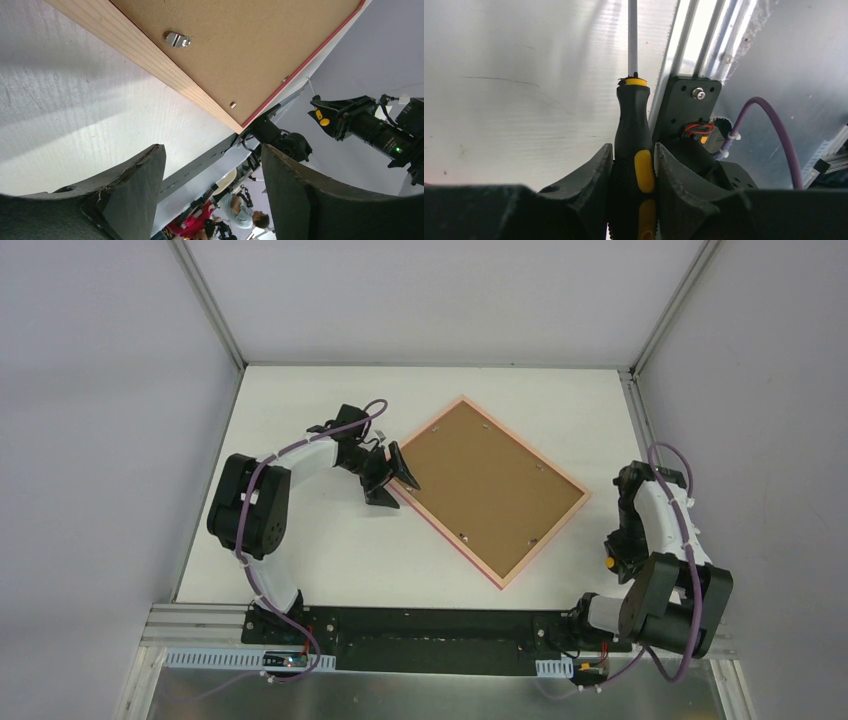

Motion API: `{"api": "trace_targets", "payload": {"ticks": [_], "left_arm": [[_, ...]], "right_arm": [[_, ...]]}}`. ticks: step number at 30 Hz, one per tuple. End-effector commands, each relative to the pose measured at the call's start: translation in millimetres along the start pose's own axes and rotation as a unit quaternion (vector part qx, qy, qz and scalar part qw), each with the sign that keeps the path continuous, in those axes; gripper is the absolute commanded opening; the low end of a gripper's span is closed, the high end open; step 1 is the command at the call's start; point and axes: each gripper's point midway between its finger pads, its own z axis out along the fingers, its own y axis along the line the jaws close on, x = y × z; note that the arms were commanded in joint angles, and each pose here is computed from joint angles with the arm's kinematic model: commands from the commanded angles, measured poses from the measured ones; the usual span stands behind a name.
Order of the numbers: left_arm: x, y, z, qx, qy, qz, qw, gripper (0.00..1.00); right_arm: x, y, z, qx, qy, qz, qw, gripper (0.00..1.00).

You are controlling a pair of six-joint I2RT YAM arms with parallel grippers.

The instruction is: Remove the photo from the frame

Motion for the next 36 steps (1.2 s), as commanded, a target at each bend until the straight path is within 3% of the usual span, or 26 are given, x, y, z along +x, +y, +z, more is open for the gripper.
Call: {"api": "trace_targets", "payload": {"ticks": [1,3,6,15,26,36], "left_arm": [[7,-17,-16,0.018,-0.010,0.034,0.999,0.71],[8,-17,-17,0.019,-0.010,0.036,0.999,0.71],[8,-17,-18,0.018,-0.013,0.039,0.999,0.71],[9,-22,-24,0.022,-0.023,0.047,0.998,0.71],[12,-30,-34,0.035,-0.032,0.063,0.997,0.71],[9,-28,-40,0.044,-0.034,0.062,0.997,0.71]], "right_arm": [[-9,21,7,-0.011,-0.008,0.013,1.000,0.02],[-11,27,10,-0.005,-0.004,0.008,1.000,0.09],[-14,31,14,0.014,0.000,-0.008,1.000,0.11],[-8,39,26,0.061,0.029,-0.059,0.996,0.03],[-3,51,29,0.212,0.046,-0.277,0.936,0.00],[-5,47,26,0.225,0.045,-0.264,0.937,0.03]]}}
